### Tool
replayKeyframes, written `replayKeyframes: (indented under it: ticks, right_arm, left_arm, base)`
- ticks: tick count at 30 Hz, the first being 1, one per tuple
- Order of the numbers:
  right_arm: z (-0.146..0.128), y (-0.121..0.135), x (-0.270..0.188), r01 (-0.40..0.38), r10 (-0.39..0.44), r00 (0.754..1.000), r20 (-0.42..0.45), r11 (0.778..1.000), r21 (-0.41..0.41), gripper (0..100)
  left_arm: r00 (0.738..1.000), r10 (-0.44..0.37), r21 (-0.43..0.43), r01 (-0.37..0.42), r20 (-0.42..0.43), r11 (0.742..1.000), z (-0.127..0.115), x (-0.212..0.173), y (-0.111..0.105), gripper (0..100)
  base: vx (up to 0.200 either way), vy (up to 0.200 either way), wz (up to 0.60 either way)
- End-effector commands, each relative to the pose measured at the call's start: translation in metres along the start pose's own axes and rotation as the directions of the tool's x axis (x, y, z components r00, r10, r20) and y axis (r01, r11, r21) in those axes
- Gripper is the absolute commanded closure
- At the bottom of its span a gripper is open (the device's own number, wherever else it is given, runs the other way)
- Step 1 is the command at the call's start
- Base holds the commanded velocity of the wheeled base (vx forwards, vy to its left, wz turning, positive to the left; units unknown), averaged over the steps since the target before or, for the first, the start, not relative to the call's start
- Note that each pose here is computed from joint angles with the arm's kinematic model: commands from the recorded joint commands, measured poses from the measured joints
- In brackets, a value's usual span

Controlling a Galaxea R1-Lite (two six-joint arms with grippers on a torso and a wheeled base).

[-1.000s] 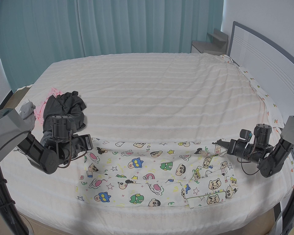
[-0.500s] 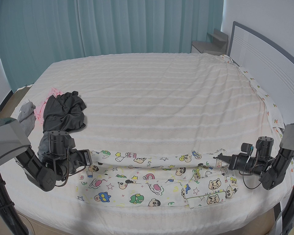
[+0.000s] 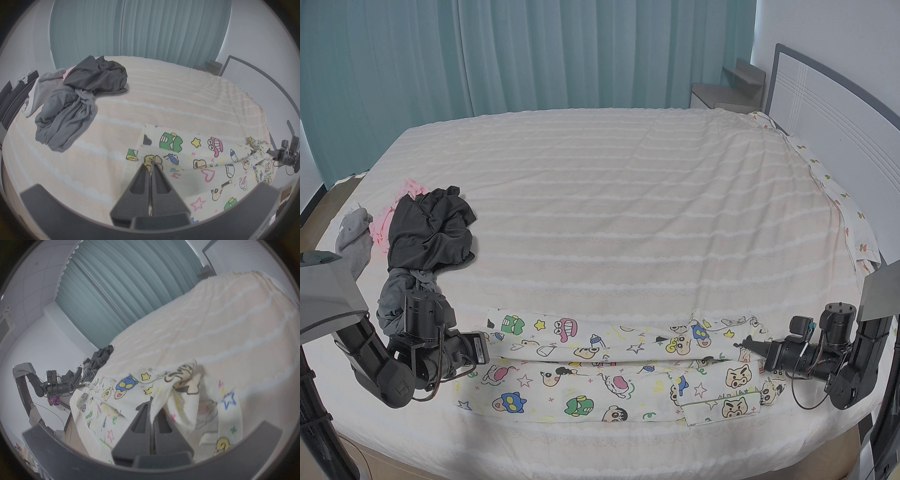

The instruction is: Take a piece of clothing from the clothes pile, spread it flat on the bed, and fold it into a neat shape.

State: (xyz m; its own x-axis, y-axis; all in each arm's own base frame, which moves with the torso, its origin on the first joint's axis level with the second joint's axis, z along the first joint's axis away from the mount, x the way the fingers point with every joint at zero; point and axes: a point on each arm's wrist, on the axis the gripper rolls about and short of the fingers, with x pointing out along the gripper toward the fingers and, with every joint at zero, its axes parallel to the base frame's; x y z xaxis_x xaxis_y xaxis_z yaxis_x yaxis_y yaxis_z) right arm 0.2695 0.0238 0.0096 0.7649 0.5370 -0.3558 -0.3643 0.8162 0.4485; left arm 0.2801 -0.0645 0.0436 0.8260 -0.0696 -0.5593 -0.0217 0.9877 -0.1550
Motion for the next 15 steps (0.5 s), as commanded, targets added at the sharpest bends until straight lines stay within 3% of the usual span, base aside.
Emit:
replayKeyframes:
  ticks: [1, 14, 15]
  right_arm:
    - [-0.015, -0.0025, -0.0007, 0.011, -0.01, 0.998, -0.056, 0.999, 0.031, 100]
    - [-0.0194, -0.0004, -0.0057, 0.016, -0.013, 0.997, -0.077, 0.999, 0.035, 100]
    - [-0.0194, -0.0004, -0.0057, 0.016, -0.013, 0.997, -0.077, 0.999, 0.035, 100]
  left_arm:
    - [0.999, 0.012, 0.003, -0.012, -0.042, 1.0, -0.0099, 0.0036, 0.0023, 100]
    - [0.998, 0.018, -0.038, -0.02, -0.062, 0.999, -0.0147, 0.0057, 0.0034, 100]
    - [0.998, 0.018, -0.038, -0.02, -0.062, 0.999, -0.0149, 0.0055, 0.0034, 0]
  base:
    - [0.0, 0.0, 0.0]
    - [0.0, 0.0, 0.0]
    - [0.0, 0.0, 0.0]
